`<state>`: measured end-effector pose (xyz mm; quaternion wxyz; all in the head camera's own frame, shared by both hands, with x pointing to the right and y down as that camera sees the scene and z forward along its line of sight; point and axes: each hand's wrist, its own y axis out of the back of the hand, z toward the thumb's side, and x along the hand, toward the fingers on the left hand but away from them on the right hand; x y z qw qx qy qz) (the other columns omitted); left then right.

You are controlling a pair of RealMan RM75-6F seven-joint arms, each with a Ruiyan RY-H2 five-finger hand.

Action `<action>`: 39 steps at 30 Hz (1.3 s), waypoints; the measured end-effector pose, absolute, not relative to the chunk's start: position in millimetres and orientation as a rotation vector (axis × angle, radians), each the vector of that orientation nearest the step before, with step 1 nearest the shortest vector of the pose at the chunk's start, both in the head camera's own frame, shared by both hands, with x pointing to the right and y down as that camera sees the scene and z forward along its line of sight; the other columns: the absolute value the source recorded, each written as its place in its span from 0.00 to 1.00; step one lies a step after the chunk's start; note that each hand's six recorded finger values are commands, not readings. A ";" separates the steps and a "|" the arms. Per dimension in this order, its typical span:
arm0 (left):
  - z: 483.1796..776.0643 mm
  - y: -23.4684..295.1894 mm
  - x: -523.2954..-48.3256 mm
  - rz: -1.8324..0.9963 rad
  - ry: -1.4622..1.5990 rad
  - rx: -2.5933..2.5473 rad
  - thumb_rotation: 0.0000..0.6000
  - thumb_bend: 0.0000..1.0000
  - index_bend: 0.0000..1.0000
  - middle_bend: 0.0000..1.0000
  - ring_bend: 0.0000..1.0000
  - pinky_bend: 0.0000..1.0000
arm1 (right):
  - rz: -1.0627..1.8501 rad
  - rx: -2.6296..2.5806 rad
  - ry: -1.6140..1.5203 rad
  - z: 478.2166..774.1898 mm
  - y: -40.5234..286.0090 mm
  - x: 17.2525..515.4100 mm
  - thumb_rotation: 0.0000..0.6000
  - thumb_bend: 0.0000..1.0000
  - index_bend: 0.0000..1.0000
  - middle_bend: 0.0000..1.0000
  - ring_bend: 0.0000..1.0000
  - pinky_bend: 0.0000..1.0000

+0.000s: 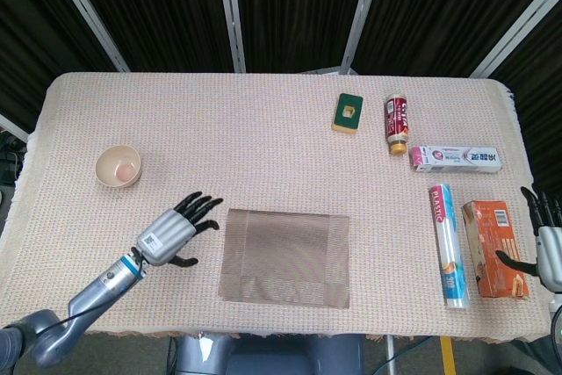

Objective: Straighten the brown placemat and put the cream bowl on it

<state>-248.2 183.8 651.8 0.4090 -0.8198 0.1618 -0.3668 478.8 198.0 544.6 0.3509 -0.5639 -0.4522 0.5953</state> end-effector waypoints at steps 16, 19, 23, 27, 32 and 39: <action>701.3 240.9 -242.2 -0.848 0.185 -2.047 1.00 0.20 0.46 0.00 0.00 0.00 | 1.560 -1.437 -1.184 542.1 198.4 488.0 1.00 0.00 0.00 0.00 0.00 0.00; 701.9 246.6 -244.2 -0.812 0.191 -2.050 1.00 0.21 0.47 0.00 0.00 0.00 | 1.559 -1.437 -1.184 542.1 198.3 487.5 1.00 0.00 0.00 0.00 0.00 0.00; 700.4 254.6 -240.8 -0.747 0.200 -2.058 1.00 0.24 0.49 0.00 0.00 0.00 | 1.560 -1.440 -1.182 542.6 197.9 487.1 1.00 0.00 0.00 0.00 0.00 0.00; 699.7 259.4 -233.4 -0.708 0.204 -2.067 1.00 0.24 0.49 0.00 0.00 0.00 | 1.556 -1.441 -1.179 542.4 197.5 486.0 1.00 0.00 0.00 0.00 0.00 0.00; 701.0 262.1 -228.3 -0.696 0.194 -2.067 1.00 0.24 0.49 0.00 0.00 0.00 | 1.559 -1.442 -1.181 542.4 197.7 486.6 1.00 0.00 0.00 0.00 0.00 0.00; 705.0 265.4 -225.1 -0.699 0.181 -2.070 1.00 0.25 0.49 0.00 0.00 0.00 | 1.558 -1.437 -1.184 540.8 197.2 487.6 1.00 0.00 0.00 0.00 0.00 0.00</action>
